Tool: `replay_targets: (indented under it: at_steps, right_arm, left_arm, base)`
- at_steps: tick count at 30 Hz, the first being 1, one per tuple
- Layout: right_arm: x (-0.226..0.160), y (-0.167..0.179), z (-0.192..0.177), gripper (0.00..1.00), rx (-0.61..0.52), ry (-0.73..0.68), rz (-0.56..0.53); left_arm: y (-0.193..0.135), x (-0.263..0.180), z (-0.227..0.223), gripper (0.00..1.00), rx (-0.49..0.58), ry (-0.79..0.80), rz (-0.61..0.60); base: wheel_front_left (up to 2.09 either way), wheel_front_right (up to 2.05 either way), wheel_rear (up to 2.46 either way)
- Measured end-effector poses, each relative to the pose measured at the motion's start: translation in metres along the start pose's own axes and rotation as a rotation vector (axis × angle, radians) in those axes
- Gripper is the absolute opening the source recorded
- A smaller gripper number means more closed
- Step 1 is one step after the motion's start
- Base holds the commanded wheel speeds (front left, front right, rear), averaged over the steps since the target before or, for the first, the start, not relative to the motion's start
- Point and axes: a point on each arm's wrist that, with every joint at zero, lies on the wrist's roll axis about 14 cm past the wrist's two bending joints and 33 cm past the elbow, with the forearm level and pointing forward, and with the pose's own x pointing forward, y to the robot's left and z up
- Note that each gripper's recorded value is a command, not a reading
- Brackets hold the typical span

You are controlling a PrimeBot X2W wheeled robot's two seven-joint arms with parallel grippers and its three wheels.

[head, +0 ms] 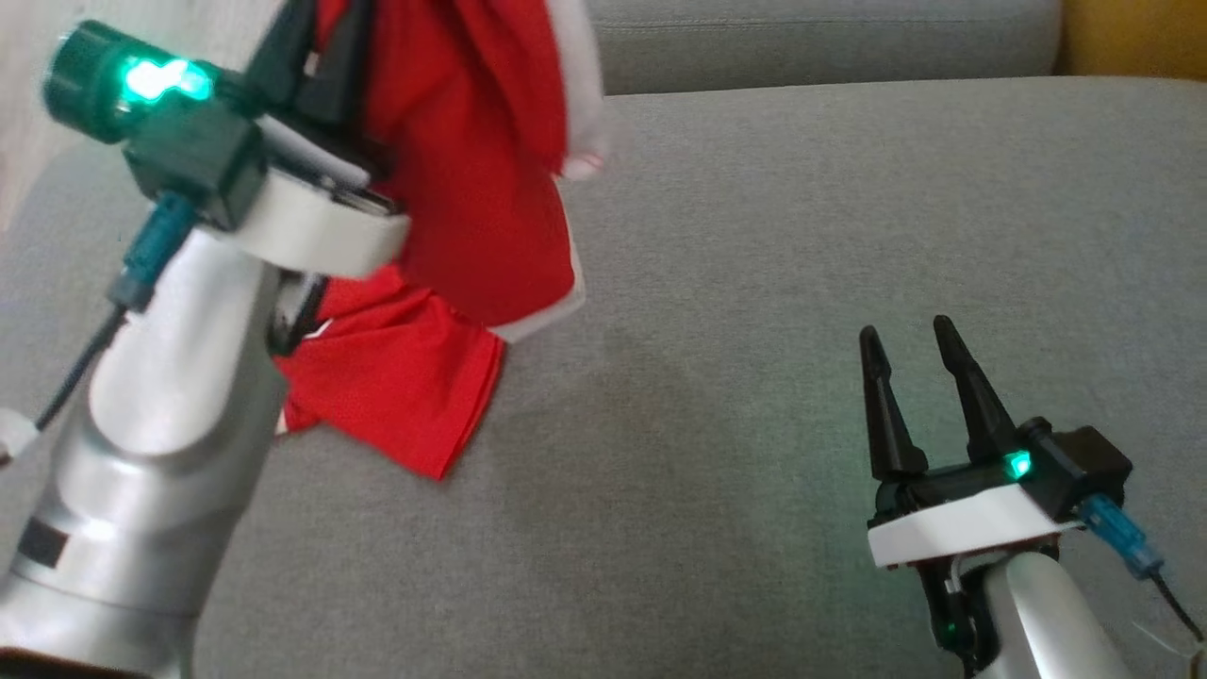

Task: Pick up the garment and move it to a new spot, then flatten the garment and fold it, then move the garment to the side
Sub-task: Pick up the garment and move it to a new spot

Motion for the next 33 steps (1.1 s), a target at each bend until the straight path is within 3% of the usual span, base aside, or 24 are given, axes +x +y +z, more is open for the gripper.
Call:
replay_targets:
  at_steps: [9,18,27,30,31,32,33]
  right_arm:
    - [-0.017,-0.028,0.01,1.0,0.009,-0.027,-0.095]
    - [-0.044,-0.063,0.024,1.0,0.019,-0.064,-0.223]
    - [-0.068,-0.095,0.039,1.0,0.014,-0.104,-0.346]
    - [-0.074,-0.102,0.037,1.0,0.014,-0.094,-0.377]
    - [-0.076,-0.105,0.035,1.0,0.016,-0.087,-0.389]
    - [-0.078,-0.107,0.034,1.0,0.018,-0.08,-0.399]
    - [-0.079,-0.109,0.032,1.0,0.018,-0.074,-0.409]
  left_arm:
    - [-0.073,0.012,0.017,0.0,-0.089,-0.055,-0.182]
    - [-0.16,0.022,-0.004,0.0,-0.203,-0.002,-0.398]
    - [-0.223,0.045,-0.056,0.0,-0.287,0.101,-0.538]
    - [-0.237,0.06,-0.079,0.0,-0.244,0.139,-0.585]
    - [-0.241,0.064,-0.088,0.13,-0.24,0.162,-0.592]
    - [-0.244,0.066,-0.098,0.49,-0.238,0.184,-0.596]
    - [-0.248,0.068,-0.107,1.0,-0.239,0.206,-0.599]
  base:
    - [0.0,0.0,0.0]
    - [0.0,0.0,0.0]
    - [0.0,0.0,0.0]
    - [0.0,0.0,0.0]
    - [0.0,0.0,0.0]
    - [0.0,0.0,0.0]
    - [0.0,0.0,0.0]
